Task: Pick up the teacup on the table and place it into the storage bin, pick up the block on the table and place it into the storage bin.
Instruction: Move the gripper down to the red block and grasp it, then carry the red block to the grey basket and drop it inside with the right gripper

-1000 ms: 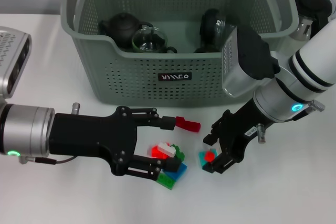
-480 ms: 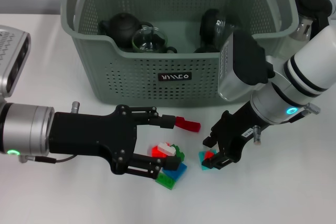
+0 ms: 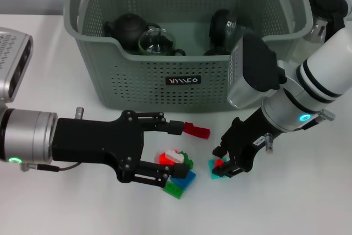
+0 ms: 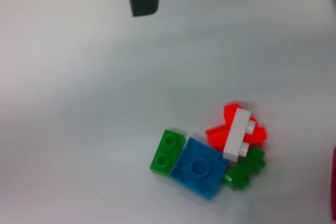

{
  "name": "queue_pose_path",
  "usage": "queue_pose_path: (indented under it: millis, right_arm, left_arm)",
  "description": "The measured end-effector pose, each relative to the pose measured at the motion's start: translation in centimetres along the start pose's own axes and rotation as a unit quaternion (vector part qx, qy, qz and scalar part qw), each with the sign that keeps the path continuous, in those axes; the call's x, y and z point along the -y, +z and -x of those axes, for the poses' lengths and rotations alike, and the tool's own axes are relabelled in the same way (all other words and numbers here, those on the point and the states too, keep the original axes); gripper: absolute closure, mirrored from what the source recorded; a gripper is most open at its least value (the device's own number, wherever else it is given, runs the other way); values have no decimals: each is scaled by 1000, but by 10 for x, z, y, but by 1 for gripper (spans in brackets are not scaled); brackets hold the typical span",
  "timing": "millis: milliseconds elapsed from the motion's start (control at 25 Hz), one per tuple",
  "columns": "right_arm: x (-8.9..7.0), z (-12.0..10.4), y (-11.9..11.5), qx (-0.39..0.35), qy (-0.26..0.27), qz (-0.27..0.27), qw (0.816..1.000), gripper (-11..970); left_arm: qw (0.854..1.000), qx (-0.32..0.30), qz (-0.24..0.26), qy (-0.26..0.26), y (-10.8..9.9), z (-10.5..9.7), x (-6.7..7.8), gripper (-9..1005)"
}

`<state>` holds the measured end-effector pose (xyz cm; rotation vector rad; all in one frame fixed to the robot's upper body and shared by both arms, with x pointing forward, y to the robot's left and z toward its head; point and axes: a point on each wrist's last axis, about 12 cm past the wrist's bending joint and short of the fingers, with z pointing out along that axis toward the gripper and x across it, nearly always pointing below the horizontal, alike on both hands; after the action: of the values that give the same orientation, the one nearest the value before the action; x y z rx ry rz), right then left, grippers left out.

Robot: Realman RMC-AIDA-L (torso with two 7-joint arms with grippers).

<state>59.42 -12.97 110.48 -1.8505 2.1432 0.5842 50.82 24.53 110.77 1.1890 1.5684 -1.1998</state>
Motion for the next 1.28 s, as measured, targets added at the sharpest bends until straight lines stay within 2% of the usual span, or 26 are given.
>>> queue_pose_path:
  millis: [120, 240, 880, 1120, 1280]
  right_arm:
    - [-1, 0, 1, -3, -2, 1, 1000, 425]
    - [-1, -1, 1, -4, -2, 1, 1000, 598]
    - [-3, 1, 3, -8, -9, 4, 1000, 596]
    - [-2, 3, 2, -7, -10, 1, 1000, 642]
    - [-1, 4, 1, -5, -10, -3, 1000, 723]
  left_arm:
    - [1000, 0, 0, -1, 0, 0, 0, 179]
    - [1000, 0, 0, -1, 0, -1, 0, 179]
    - [1000, 0, 1, -5, 0, -1, 1, 180]
    - [1000, 1, 1, -5, 0, -1, 1, 181]
    - [1000, 2, 4, -5, -1, -1, 0, 181]
